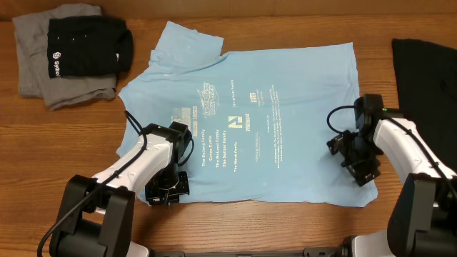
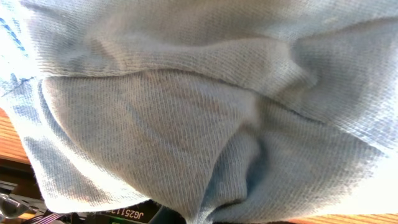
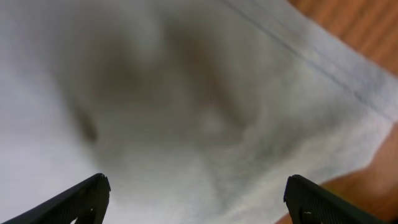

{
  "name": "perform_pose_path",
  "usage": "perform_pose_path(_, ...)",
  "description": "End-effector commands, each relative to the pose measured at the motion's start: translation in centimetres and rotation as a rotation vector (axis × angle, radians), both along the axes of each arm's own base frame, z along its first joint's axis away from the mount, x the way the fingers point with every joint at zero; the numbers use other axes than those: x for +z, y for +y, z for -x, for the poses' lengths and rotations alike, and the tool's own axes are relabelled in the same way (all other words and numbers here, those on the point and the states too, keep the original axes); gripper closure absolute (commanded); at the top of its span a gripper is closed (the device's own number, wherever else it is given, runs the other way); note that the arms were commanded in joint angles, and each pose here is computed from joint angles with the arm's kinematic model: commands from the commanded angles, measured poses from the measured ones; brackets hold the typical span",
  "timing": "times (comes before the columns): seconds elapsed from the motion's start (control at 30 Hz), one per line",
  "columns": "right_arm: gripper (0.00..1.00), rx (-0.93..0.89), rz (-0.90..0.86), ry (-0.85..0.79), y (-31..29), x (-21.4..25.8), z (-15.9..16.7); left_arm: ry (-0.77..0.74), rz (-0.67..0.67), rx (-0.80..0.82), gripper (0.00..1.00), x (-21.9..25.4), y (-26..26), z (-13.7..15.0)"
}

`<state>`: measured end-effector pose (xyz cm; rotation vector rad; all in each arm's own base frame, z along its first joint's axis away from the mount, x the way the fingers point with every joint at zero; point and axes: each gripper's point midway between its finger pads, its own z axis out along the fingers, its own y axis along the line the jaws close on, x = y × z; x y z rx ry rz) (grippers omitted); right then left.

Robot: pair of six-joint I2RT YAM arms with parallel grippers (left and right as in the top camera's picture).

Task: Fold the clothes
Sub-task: 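Move both grippers down to the shirt's bottom hem corners and grasp, then lift the hem with both grippers and fold it up toward the collar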

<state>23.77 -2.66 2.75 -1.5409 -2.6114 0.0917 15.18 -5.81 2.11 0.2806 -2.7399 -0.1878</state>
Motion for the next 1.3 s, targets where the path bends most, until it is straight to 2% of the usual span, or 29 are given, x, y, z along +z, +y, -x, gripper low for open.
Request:
perform_pose_path(0.0,0.07,-0.126,0.01,0.036,0.0,-0.3,1.2,-0.026,-0.012,-0.016,0.96,0.3,0.1,-0.6)
perform_pose_path(0.2,0.07,-0.168,0.029,0.021,-0.9,1.0,1.8,-0.028,-0.009,-0.019,0.96,0.3,0.0,-0.7)
perform_pose_path(0.37,0.05,-0.211,0.052,0.07,-3.1,1.8,3.9,-0.029,-0.009,-0.019,0.96,0.3,0.0,-0.7)
perform_pose_path(0.47,0.04,-0.209,-0.051,0.062,-2.6,1.0,4.3,-0.034,-0.006,-0.018,0.96,0.3,0.0,-0.8)
perform_pose_path(0.67,0.04,-0.249,-0.126,0.056,-1.6,-1.7,5.7,-0.044,-0.002,-0.018,0.96,0.2,-0.1,-1.1)
perform_pose_path(1.07,0.05,-0.263,-0.139,0.031,-0.6,-3.2,7.6,-0.044,0.0,-0.017,0.96,0.2,-0.2,-1.0)
perform_pose_path(1.27,0.17,-0.28,-0.152,0.037,0.0,-4.3,8.4,-0.041,-0.001,-0.017,0.96,0.2,-0.1,-1.0)
